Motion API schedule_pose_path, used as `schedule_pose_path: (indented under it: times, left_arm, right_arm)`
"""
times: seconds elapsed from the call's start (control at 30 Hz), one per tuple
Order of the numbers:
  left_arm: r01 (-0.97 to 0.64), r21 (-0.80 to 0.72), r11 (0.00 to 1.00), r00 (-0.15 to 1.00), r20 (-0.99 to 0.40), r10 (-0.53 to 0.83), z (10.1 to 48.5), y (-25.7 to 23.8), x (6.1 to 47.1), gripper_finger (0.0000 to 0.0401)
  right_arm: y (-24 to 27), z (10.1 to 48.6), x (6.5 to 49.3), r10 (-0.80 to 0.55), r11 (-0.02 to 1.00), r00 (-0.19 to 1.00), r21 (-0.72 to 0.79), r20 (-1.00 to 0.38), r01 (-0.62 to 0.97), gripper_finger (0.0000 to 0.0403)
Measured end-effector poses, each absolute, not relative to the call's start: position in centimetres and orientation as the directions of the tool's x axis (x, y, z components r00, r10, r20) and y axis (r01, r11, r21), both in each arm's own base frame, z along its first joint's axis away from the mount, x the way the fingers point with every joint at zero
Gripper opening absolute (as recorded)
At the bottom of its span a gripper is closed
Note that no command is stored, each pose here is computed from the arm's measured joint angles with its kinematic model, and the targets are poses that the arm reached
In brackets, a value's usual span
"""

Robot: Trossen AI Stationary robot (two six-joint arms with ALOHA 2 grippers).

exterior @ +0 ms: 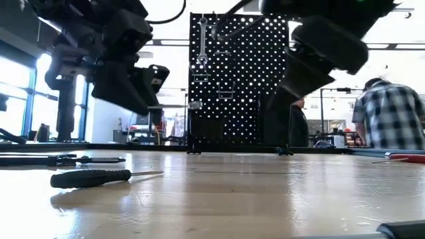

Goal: Hang tools onto peg board
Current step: Hang the wrench onto the pegboard

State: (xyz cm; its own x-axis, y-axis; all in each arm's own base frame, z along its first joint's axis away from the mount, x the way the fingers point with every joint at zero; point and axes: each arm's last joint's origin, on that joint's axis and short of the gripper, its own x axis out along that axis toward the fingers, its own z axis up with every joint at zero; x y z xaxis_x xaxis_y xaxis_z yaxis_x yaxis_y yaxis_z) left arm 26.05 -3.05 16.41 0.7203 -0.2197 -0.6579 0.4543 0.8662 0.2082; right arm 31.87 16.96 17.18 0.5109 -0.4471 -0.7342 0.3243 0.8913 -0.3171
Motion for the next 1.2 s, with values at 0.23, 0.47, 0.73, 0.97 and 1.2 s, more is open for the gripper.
schedule_pose_path:
  times: [0.23,0.47,0.73,0.97,1.2]
  left_arm:
    - [0.39,0.264,0.882,0.775,-0.612,-0.16,18.3,-2.8,25.4,0.0079]
    - [0.306,0.31,0.9,0.828,-0.553,-0.091,20.0,-2.5,24.9,0.0079]
    - [0.189,0.352,0.917,0.881,-0.473,0.0,21.8,-2.2,24.2,0.0079]
    - [0.116,0.373,0.92,0.918,-0.395,0.044,23.0,-2.0,24.0,0.0079]
    - [0.078,0.398,0.914,0.935,-0.348,0.072,23.4,-2.0,24.2,0.0079]
  right_arm:
    - [17.9,17.0,29.6,-0.519,0.842,0.448,-0.344,-0.728,0.416,0.0024]
    - [18.6,17.1,28.5,-0.573,0.8,0.463,-0.338,-0.677,0.496,0.0024]
    - [19.3,17.2,27.7,-0.589,0.786,0.48,-0.322,-0.65,0.528,0.0035]
    - [19.7,17.3,26.5,-0.619,0.747,0.465,-0.292,-0.633,0.597,0.01]
    - [19.8,16.3,25.1,-0.652,0.702,0.484,-0.223,-0.584,0.677,0.0124]
